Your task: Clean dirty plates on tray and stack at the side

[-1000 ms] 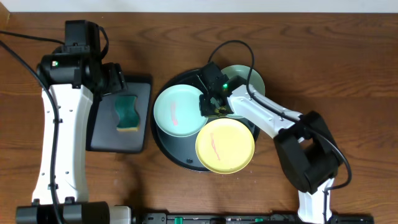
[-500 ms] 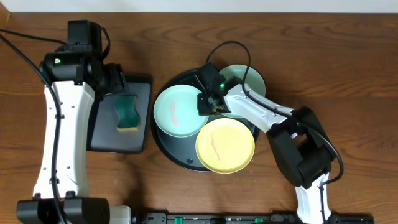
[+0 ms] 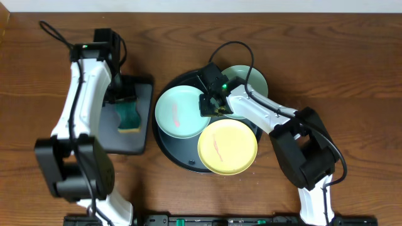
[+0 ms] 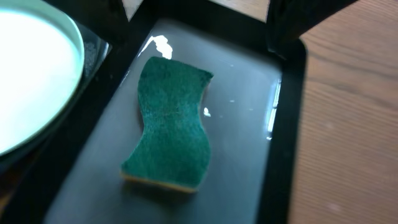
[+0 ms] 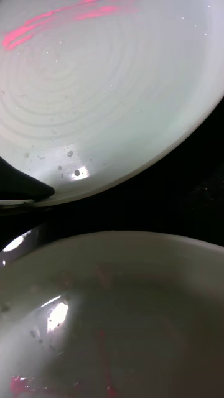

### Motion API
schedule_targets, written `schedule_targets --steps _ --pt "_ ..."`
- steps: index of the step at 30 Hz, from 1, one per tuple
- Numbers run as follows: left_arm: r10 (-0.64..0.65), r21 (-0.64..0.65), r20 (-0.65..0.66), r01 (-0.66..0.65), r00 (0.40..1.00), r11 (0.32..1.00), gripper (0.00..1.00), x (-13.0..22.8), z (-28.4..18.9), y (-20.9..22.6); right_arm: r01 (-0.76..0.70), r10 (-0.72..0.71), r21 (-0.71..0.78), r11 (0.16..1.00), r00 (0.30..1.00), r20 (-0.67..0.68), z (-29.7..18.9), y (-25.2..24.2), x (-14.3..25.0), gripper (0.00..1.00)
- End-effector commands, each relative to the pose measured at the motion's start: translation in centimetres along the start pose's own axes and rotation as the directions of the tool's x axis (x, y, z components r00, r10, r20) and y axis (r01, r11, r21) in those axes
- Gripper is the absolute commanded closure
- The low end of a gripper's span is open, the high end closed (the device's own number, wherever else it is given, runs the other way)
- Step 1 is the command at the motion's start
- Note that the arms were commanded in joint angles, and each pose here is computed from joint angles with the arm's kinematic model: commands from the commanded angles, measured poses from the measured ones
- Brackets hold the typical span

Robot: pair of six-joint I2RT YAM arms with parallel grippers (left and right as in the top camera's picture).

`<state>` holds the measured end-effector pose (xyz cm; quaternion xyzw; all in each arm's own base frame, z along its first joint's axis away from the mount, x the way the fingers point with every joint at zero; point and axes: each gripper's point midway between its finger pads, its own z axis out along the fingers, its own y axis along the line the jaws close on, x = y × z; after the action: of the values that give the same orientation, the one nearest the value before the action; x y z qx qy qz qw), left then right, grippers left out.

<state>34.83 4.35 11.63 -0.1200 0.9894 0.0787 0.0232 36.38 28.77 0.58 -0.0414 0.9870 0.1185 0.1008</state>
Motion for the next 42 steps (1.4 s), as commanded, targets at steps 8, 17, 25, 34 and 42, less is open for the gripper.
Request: schedule_targets --steps 8,17,25,34,42 --pt "-0.063 0.127 -0.149 0.082 0.987 0.989 0.35 1.7 7.2 -0.8 0.015 -0.014 0.043 0.999 1.0 -0.028 2.0 -0.7 0.9 0.99" --pt "-0.079 0.171 -0.048 0.086 0.996 0.982 0.45 0.9 11.3 -2.0 0.015 -0.014 0.039 0.999 1.0 -0.022 2.0 -0.6 0.8 0.99" --pt "-0.081 0.164 -0.039 0.086 0.996 0.983 0.92 0.8 11.4 -1.8 0.015 -0.014 0.04 0.999 1.0 -0.022 2.0 -0.6 0.8 0.99" --pt "-0.106 0.187 0.069 0.091 0.992 0.978 0.92 -1.1 7.3 -1.4 0.015 -0.014 0.04 0.999 1.0 -0.021 2.0 -0.6 0.8 0.99" --pt "-0.097 0.238 0.274 0.03 0.957 0.971 0.92 -1.7 -0.8 -2.5 0.015 -0.014 0.038 0.999 1.0 -0.019 2.0 -0.6 0.7 0.99"
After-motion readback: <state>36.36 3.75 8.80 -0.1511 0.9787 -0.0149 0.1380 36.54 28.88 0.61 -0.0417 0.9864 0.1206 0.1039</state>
